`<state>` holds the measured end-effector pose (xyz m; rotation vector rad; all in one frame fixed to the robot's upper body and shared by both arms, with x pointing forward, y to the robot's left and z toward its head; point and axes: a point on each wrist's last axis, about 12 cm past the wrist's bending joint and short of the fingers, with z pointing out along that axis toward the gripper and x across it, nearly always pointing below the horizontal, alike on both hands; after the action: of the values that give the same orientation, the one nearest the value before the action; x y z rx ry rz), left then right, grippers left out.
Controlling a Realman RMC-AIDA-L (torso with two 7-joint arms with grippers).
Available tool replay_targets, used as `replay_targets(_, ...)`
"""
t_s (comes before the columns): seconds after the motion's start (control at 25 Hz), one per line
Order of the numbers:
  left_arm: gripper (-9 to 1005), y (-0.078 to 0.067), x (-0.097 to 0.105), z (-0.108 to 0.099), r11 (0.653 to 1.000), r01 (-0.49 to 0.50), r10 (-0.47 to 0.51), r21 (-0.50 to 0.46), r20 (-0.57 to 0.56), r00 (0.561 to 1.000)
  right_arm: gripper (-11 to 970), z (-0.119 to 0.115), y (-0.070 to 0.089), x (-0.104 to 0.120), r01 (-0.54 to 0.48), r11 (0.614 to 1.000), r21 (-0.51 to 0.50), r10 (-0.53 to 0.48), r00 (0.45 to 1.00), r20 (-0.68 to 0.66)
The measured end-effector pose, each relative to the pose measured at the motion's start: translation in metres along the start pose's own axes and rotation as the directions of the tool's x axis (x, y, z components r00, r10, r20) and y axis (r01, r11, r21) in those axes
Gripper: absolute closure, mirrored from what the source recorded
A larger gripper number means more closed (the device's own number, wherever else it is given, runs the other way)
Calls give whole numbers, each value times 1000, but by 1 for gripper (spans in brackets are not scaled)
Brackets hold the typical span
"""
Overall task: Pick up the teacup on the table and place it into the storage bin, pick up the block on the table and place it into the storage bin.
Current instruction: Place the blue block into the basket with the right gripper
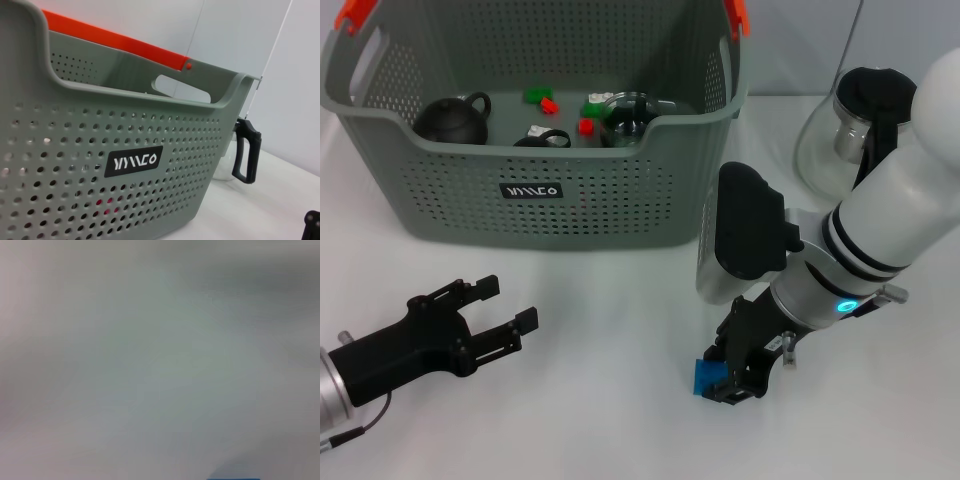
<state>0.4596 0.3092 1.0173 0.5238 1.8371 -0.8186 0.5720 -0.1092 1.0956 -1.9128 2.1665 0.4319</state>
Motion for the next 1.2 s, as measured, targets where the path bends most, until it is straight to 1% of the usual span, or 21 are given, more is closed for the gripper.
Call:
replay_targets(0.44, 201, 0, 1, -1, 1000, 2, -2, -2, -1, 1000, 533, -7, -5, 0, -40, 999, 12, 40, 999, 33)
replay_targets(0.64, 201, 0, 1, -1, 1000, 2, -2, -2, -1, 1000, 532, -21, -13, -1, -91, 996, 23, 88, 990, 109)
replay_targets(0.8, 201, 0, 1, -1, 1000, 2, -2, -2, 0, 1000, 532, -42, -16, -1, -114, 993, 30, 106, 976, 191)
replay_targets(1.0, 202, 0, 1, -1, 1000, 2, -2, -3, 1, 1000, 532, -76, -11, -10, -85, 994, 66, 60, 946, 319)
replay_targets(1.08, 202, 0, 1, -1, 1000, 2, -2, -3, 1, 1000, 532, -91, -9, -14, -70, 994, 79, 36, 928, 372)
replay_targets(1.2, 202, 0, 1, -1, 1000, 2, -2, -2, 0, 1000, 533, -116, -6, -23, -56, 994, 94, 4, 878, 478)
